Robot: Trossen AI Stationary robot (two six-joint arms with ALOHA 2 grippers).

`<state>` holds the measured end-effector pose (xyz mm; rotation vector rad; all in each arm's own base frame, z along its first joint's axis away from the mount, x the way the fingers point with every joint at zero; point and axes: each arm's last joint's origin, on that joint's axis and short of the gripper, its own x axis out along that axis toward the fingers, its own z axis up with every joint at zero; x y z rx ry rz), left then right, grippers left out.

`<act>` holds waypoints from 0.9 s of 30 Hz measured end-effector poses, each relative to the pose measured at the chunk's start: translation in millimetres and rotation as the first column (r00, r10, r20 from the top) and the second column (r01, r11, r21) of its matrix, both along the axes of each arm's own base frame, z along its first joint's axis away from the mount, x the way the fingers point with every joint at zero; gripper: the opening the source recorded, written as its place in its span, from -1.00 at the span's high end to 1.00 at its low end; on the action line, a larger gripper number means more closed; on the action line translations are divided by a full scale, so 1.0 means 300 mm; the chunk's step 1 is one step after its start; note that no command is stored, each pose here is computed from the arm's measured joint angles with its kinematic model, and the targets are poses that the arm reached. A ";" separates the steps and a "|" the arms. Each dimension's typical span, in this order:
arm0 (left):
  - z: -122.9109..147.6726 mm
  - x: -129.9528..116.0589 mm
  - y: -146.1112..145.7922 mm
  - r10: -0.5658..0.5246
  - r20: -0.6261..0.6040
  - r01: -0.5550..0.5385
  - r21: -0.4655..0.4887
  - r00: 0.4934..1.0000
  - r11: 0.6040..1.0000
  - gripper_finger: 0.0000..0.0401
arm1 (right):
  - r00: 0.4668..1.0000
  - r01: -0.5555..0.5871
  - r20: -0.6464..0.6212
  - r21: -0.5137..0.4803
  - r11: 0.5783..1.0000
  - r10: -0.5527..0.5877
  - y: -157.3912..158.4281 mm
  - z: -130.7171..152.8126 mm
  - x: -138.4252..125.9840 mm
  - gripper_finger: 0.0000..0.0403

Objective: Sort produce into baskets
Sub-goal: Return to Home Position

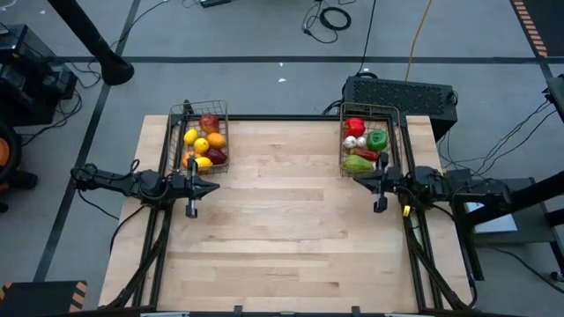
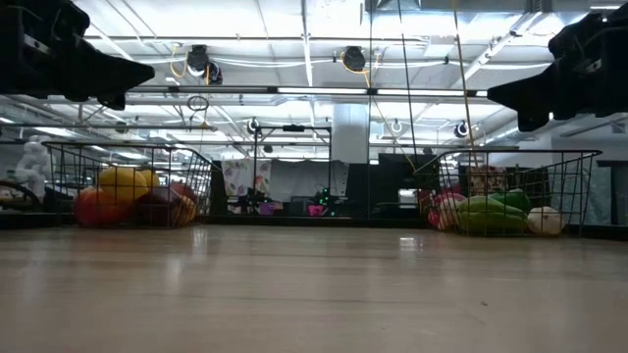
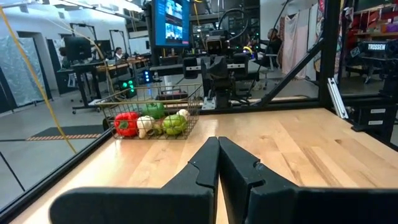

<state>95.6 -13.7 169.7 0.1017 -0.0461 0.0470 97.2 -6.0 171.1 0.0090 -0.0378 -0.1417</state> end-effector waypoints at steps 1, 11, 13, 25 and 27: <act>0.000 0.000 0.000 0.000 0.000 0.000 0.000 1.000 1.000 0.93 | 1.000 -0.009 -0.001 -0.001 1.000 0.009 0.001 0.000 0.000 1.00; 0.000 0.000 0.000 0.001 -0.001 -0.001 0.002 1.000 1.000 0.93 | 0.995 -0.101 -0.008 0.049 0.994 0.102 0.010 -0.005 0.001 1.00; 0.000 0.000 0.000 0.001 0.000 -0.001 0.002 1.000 1.000 0.93 | 0.995 -0.102 -0.011 0.053 0.993 0.102 0.010 -0.006 0.002 1.00; 0.004 0.000 0.003 0.034 0.013 -0.034 -0.002 0.999 0.999 0.93 | 0.991 -0.133 -0.013 0.044 0.990 0.133 0.015 -0.006 0.003 1.00; 0.004 0.000 0.003 0.035 0.013 -0.035 -0.006 0.999 0.999 0.93 | 0.990 -0.144 0.002 0.039 0.989 0.144 0.019 -0.002 0.001 1.00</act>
